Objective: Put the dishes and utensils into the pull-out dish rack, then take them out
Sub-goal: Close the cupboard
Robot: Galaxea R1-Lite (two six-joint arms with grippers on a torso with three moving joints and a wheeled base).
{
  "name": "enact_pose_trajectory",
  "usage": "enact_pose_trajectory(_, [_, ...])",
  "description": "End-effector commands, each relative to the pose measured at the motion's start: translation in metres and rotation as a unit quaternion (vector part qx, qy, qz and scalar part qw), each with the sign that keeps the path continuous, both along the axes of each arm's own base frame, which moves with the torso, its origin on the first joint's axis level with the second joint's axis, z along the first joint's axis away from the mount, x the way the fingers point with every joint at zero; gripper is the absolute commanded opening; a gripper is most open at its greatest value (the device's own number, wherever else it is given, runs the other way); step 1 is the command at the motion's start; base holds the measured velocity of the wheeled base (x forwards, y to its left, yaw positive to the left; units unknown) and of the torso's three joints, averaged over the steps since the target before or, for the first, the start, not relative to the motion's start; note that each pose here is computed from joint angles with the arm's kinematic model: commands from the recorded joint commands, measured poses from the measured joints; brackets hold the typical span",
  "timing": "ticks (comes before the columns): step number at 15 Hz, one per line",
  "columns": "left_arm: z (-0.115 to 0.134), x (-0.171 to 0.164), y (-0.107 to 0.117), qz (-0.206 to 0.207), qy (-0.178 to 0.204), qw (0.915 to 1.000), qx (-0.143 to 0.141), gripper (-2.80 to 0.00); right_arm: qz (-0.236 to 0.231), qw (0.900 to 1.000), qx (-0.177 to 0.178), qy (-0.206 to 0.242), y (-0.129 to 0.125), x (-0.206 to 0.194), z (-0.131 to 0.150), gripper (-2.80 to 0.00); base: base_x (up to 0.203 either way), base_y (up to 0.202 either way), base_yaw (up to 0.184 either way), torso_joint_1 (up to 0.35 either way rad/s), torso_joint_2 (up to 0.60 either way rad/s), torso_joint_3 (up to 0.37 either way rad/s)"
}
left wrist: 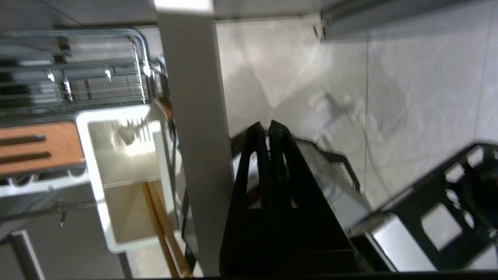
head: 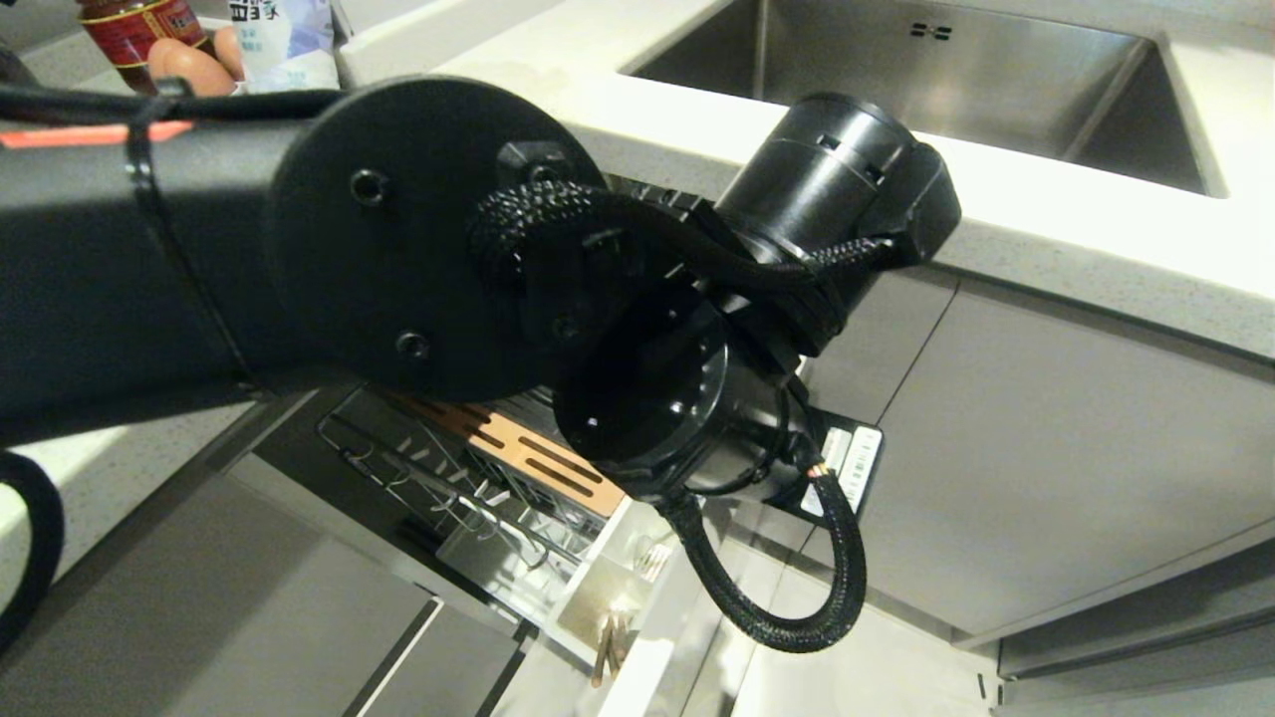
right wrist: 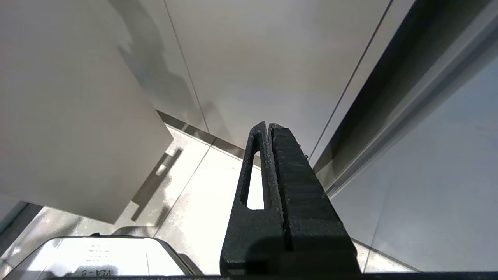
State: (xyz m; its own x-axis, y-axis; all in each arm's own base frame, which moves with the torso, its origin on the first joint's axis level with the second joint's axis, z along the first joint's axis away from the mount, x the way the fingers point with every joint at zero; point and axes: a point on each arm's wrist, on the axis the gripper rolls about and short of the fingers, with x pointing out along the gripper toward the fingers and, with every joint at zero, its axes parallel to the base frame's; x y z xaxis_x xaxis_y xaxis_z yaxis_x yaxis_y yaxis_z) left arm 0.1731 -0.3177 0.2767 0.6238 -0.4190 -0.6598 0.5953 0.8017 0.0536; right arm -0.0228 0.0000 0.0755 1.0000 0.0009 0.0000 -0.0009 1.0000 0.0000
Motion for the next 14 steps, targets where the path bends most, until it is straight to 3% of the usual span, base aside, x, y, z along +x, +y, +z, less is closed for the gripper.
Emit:
enact_pose_trajectory(1, [0.01,0.009,0.016,0.032,-0.027,0.9991,0.008,-2.8,0.0,1.0,0.0,0.0,0.0,0.0,0.0,-2.8,0.0,0.0,0.0,0.0,0.0,0.0])
enact_pose_trajectory(3, [0.013,0.014,0.025,0.047,-0.04,0.9977,0.027,-2.8,0.0,1.0,0.0,0.0,0.0,0.0,0.0,-2.8,0.0,0.0,0.0,0.0,0.0,0.0])
enact_pose_trajectory(7, [0.007,0.03,0.048,0.085,-0.062,0.9855,0.133,-2.8,0.0,1.0,0.0,0.0,0.0,0.0,0.0,-2.8,0.0,0.0,0.0,0.0,0.0,0.0])
enact_pose_trajectory(11, [0.008,0.042,0.06,0.159,-0.107,0.9648,0.18,-2.8,0.0,1.0,0.0,0.0,0.0,0.0,0.0,-2.8,0.0,0.0,0.0,0.0,0.0,0.0])
enact_pose_trajectory(14, [0.01,0.053,0.074,0.204,-0.12,0.9514,0.197,-2.8,0.0,1.0,0.0,0.0,0.0,0.0,0.0,-2.8,0.0,0.0,0.0,0.0,0.0,0.0])
